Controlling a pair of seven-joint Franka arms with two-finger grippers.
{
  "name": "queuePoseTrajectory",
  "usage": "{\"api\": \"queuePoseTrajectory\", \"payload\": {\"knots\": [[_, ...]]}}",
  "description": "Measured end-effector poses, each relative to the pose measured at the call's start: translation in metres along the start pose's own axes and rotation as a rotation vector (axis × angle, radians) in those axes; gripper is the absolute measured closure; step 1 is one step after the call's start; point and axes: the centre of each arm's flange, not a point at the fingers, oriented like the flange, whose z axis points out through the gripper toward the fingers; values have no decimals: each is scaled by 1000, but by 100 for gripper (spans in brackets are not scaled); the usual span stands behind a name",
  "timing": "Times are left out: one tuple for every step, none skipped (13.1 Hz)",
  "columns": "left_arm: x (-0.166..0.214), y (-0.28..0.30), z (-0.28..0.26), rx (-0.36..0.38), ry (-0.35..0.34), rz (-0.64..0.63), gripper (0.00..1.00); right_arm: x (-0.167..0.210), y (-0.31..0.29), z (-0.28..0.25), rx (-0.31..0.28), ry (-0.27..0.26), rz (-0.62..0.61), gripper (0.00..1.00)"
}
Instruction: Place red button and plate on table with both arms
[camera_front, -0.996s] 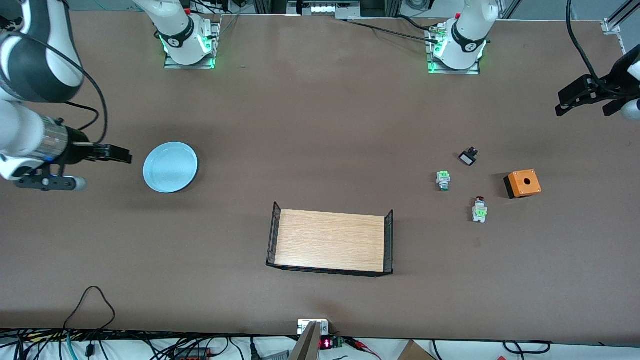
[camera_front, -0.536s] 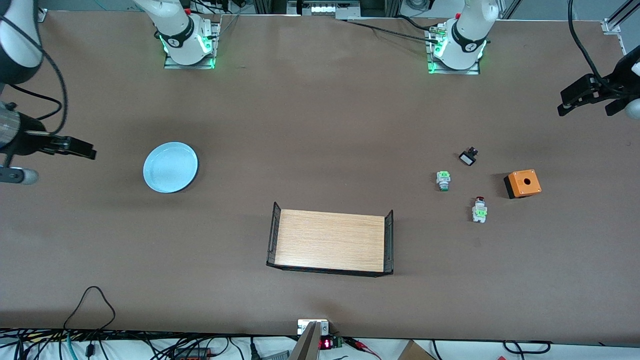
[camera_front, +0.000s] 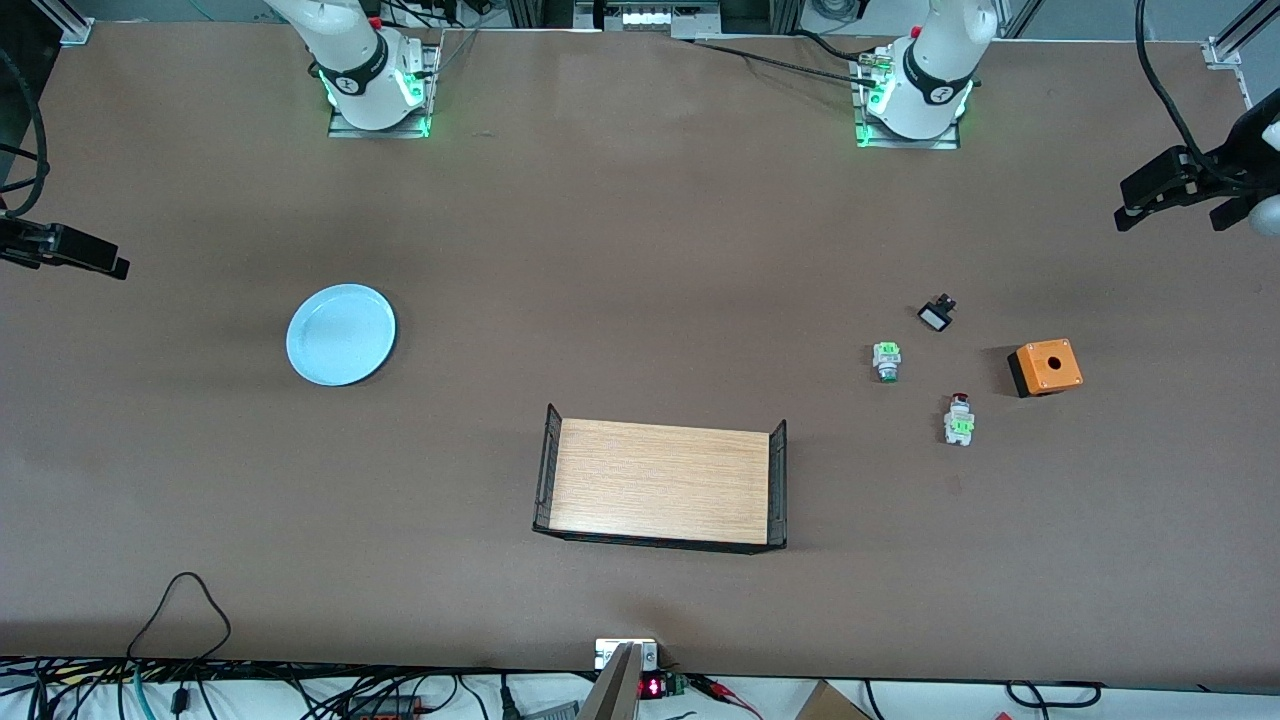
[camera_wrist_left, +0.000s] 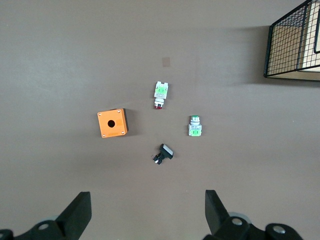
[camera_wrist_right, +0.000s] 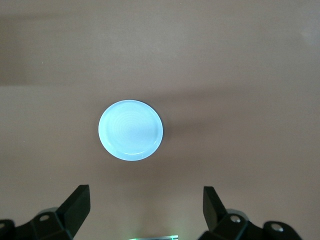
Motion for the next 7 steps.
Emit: {"api": "queuePoseTrajectory", "payload": {"knots": [[0,-1,0,0,0,-1,0,0,0,0,1,1,-4,0],[0,0,0,0,0,0,0,-2,0,-2,2,7,-5,0],[0,1,0,0,0,2,0,-4,0,-4,5,19,-6,0],[0,1,0,0,-1,3,0,-8,0,-6,10,30,-7,0],[0,-1,0,-1,-2,0,0,-13,0,-8,13,34,-8,0],[0,-4,0,-1,-2,-4,0,-17,0,-9,15,35,-8,0],[0,-5,0,-1,-3,-7,0,-20,0,-10,17,36,-8,0]]}}
